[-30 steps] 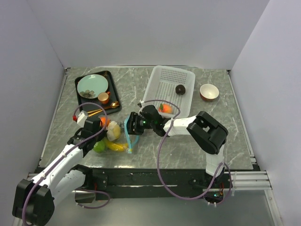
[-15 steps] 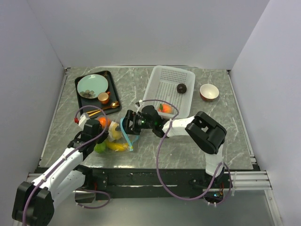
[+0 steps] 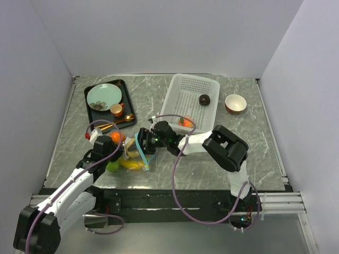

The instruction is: Open the zip-top bag and remove the fake food

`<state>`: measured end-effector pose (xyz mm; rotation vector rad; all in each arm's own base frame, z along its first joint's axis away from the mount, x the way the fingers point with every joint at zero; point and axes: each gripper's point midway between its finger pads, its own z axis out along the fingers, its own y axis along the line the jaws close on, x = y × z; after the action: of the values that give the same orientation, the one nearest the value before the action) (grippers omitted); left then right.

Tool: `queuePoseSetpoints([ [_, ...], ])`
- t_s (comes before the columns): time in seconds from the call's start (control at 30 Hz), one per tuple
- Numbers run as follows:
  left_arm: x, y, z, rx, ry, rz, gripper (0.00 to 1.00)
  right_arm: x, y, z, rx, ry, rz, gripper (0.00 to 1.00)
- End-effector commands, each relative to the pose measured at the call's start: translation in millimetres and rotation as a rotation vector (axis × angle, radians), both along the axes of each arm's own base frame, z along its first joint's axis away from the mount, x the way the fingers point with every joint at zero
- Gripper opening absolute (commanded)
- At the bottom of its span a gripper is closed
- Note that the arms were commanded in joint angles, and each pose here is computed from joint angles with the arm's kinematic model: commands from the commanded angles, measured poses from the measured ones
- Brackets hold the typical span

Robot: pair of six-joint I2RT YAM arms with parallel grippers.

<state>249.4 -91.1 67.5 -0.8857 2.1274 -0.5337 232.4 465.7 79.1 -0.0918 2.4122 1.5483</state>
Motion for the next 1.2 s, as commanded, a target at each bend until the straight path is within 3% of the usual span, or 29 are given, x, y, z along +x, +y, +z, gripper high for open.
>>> queuePoseSetpoints([
  [0.0,1.1,6.9,1.3,0.004,0.004,0.055,0.01,6.2,-6.4,25.6,0.001,-0.095,-0.036,0.59],
  [0.2,0.3,22.7,1.0,0.03,0.022,0.156,0.01,4.2,-32.8,29.2,-0.065,-0.161,-0.081,0.48],
  [0.53,3.9,20.6,6.1,0.031,0.005,0.141,0.01,9.1,-83.3,34.8,-0.125,-0.221,-0.156,0.45],
  [0.77,7.3,16.6,16.7,0.031,-0.031,0.106,0.01,26.2,-125.5,69.6,-0.186,-0.33,-0.24,0.44],
  [1.0,10.4,5.0,47.8,0.033,-0.094,0.005,0.06,111.1,-216.7,112.8,-0.303,-0.407,-0.479,0.51],
  [1.17,7.2,-0.2,64.9,0.024,-0.116,-0.036,0.13,163.2,-272.3,99.8,-0.439,-0.358,-0.6,0.61],
])
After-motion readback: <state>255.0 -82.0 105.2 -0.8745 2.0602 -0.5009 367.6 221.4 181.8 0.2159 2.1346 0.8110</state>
